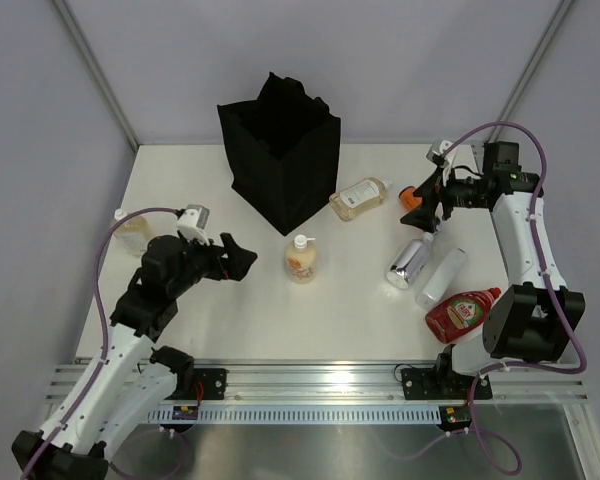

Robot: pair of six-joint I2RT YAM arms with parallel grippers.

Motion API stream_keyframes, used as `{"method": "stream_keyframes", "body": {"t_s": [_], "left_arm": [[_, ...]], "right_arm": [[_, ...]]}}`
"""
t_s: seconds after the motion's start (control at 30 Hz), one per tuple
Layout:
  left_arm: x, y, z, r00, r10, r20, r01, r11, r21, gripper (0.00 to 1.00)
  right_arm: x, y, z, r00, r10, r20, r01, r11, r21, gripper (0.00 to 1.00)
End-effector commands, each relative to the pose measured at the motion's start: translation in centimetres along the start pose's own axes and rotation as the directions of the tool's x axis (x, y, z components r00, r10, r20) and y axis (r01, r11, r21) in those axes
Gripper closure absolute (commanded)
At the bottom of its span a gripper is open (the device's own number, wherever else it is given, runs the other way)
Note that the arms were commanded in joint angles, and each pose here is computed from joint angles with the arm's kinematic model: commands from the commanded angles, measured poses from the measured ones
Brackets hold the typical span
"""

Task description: Place the personal care products into the canvas bag

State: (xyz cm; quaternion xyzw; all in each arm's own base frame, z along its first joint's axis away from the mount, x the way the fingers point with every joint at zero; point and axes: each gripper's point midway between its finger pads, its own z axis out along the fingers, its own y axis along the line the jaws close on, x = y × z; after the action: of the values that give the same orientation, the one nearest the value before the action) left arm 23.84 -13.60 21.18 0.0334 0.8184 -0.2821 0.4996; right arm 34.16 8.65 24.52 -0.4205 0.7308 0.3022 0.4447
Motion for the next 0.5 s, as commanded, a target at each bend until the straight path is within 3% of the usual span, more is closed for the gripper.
{"method": "stream_keyframes", "body": {"t_s": [0.0,0.17,0.33,0.47], "left_arm": [[-0.6,-2.7,1.3,0.987,0.152,0.054,-0.155,0.986,0.061,0.01],[3.1,-8.1,2.6,0.94,0.337,0.062,-0.342,0.913,0.225,0.01],[6.3,-8.4,6.7,0.883,0.469,-0.001,-0.46,0.867,0.192,0.01],[5.7,-9.5,8.9,0.874,0.481,0.071,-0.485,0.854,0.19,0.01]], "right_arm": [[-1.2,2.5,-0.3,0.995,-0.075,0.063,0.081,0.992,-0.095,0.0],[0.1,3.0,-0.3,0.997,-0.064,0.036,0.066,0.995,-0.08,0.0],[0.9,3.1,0.0,0.999,-0.028,0.026,0.03,0.997,-0.07,0.01],[1.2,3.1,0.0,1.0,-0.017,0.022,0.018,0.998,-0.065,0.0]]}}
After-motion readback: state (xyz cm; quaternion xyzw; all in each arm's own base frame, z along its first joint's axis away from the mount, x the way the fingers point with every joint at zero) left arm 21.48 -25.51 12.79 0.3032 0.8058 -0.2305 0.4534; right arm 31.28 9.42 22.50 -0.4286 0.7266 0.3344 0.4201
